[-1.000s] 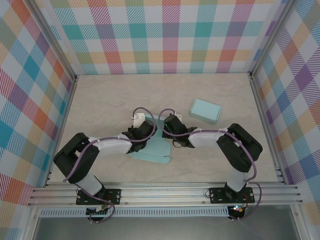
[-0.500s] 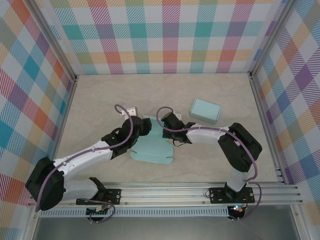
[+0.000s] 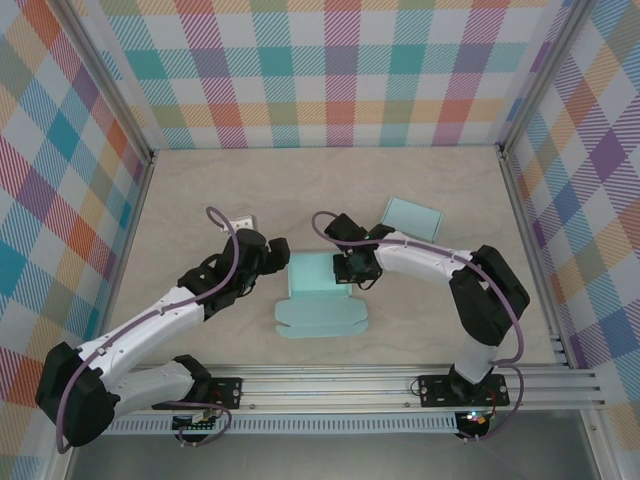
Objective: Fold the paper box
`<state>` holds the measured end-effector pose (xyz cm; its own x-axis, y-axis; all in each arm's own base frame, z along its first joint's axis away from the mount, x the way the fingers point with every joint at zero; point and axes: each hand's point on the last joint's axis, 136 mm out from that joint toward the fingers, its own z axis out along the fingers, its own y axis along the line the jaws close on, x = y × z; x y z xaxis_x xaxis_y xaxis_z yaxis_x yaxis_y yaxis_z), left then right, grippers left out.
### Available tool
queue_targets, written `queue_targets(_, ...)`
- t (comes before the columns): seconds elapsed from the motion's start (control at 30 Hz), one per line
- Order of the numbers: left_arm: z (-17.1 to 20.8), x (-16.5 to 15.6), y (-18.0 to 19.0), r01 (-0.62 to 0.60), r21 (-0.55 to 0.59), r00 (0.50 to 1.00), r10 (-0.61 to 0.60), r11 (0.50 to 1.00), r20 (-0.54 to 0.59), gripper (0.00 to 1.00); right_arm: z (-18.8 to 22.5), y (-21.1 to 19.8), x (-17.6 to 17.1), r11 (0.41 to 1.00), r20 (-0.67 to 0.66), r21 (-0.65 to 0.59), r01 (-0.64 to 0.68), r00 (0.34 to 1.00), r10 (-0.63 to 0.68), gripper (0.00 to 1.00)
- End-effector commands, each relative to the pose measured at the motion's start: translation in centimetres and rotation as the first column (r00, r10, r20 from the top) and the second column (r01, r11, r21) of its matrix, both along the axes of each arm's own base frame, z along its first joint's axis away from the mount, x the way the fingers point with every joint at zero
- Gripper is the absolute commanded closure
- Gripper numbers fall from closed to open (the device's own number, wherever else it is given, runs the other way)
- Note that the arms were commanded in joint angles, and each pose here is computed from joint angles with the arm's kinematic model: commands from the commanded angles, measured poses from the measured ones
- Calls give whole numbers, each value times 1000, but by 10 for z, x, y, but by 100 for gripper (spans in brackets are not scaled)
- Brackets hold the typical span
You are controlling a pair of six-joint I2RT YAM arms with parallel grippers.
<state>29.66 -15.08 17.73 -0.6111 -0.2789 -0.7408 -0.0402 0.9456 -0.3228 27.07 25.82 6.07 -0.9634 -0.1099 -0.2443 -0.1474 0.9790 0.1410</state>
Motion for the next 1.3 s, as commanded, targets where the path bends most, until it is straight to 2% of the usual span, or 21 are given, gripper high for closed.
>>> queue_targets(0.0,5,-4,7,-6,-12,1000,6,1000,-11,13,-6,-24,-23,994,-153,-80,-75,986,62,100)
queue_targets(0.13,8,-6,17,-32,2,999,32,999,-5,8,-20,-51,-19,967,-201,-232,-100,978,53,100)
queue_targets(0.23,11,-8,26,-63,17,998,63,998,6,0,-28,-60,-12,941,-216,-315,-124,975,56,100)
queue_targets(0.53,14,-12,39,-105,41,994,104,994,18,0,-57,-74,26,815,-228,-555,-164,973,40,100)
queue_targets(0.83,15,-14,53,-177,56,984,175,983,37,0,-88,-49,38,761,-291,-590,-270,950,111,100)
queue_targets(0.97,13,-14,58,-200,67,979,198,977,41,0,-86,-46,36,753,-314,-582,-306,939,139,100)
queue_targets(1.0,12,-14,59,-206,73,978,204,976,42,0,-82,-46,36,755,-310,-578,-308,939,146,94)
queue_targets(1.1,8,-14,66,-249,81,968,246,965,43,0,-59,-45,41,762,-271,-572,-303,947,174,67)
queue_targets(1.2,6,-12,65,-246,75,969,243,966,41,0,-32,-41,48,780,-209,-557,-285,957,201,50)
queue_targets(1.27,5,-9,62,-234,74,972,231,970,39,0,-15,-38,53,795,-168,-544,-269,963,211,44)
